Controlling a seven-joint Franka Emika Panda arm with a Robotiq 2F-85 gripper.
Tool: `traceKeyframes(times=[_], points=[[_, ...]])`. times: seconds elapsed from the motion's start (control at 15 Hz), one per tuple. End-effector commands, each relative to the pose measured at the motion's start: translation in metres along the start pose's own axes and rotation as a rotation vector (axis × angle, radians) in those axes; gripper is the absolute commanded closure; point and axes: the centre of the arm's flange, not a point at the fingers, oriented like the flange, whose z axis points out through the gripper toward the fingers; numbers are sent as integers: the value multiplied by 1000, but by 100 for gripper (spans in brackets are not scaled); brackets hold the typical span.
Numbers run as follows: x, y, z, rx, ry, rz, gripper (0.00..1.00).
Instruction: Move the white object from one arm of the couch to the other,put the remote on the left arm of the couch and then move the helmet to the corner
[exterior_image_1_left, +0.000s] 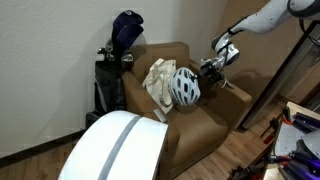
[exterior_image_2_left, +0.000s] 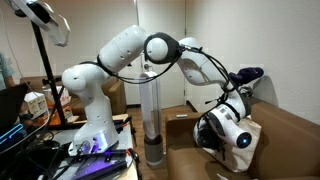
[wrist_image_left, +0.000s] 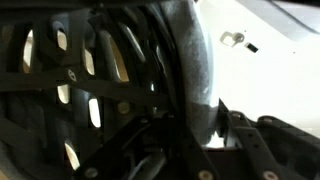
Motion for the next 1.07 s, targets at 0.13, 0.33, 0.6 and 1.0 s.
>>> traceKeyframes(times=[0.13,0.33,0.6,1.0], points=[[0,30,-34,-221,221,-14,89],[-18,37,-64,-349,318,-1,89],[-26,49,-80,-373,341,34,65],[-17,56,-69,-509,466,-16,89]])
